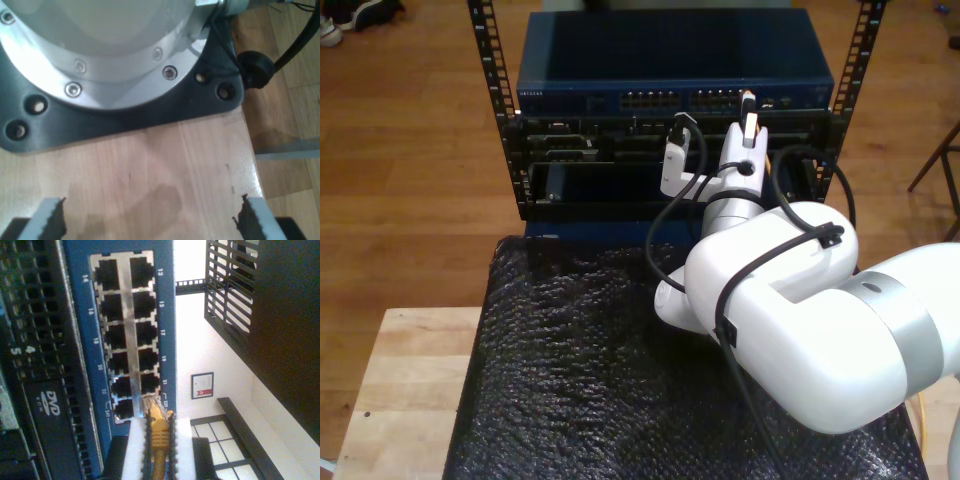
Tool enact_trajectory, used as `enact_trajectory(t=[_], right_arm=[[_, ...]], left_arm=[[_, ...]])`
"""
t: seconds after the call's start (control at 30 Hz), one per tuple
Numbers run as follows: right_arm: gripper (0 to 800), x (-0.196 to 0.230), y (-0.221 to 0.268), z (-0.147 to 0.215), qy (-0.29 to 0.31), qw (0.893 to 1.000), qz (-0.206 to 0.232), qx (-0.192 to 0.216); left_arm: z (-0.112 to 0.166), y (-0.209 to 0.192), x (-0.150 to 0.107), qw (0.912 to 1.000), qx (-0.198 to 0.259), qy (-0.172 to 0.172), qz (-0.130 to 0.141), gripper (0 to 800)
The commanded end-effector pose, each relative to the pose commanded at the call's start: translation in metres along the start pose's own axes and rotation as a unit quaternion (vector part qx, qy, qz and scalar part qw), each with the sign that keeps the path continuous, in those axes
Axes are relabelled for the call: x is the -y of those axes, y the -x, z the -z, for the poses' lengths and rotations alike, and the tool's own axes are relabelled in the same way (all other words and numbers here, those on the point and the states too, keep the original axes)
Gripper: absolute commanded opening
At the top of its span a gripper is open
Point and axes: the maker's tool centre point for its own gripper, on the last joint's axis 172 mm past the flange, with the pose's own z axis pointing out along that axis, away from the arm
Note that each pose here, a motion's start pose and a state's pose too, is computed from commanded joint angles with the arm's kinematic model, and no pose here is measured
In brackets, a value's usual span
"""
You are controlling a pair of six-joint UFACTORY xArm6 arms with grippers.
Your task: Grab the cable and plug it in
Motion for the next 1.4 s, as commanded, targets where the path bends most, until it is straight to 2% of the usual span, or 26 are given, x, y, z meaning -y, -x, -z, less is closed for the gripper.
enact_trajectory(t=[0.67, 0.8, 0.9, 1.17, 1.4], right_arm=[[2, -0.004, -0.005, -0.006, 0.008, 1.0, -0.007, -0.002], [164, -0.004, -0.003, -0.005, 0.006, 1.0, -0.008, -0.001], [234, -0.001, -0.003, -0.004, 0.001, 1.0, -0.008, -0.003], [284, -0.018, -0.002, 0.009, -0.022, 1.0, -0.006, -0.013], [318, -0.023, -0.008, 0.038, -0.055, 0.998, 0.003, -0.035]], left_arm=[[0.0, 0.0, 0.0, 1.0, 0.0, 0.0, 0.0, 800], [0.0, 0.0, 0.0, 1.0, -0.001, 0.0, 0.0, 800], [0.0, 0.0, 0.0, 1.0, -0.001, 0.0, 0.0, 800], [0.0, 0.0, 0.0, 1.0, -0.001, 0.0, 0.0, 800], [0.0, 0.0, 0.0, 1.0, -0.001, 0.0, 0.0, 800]])
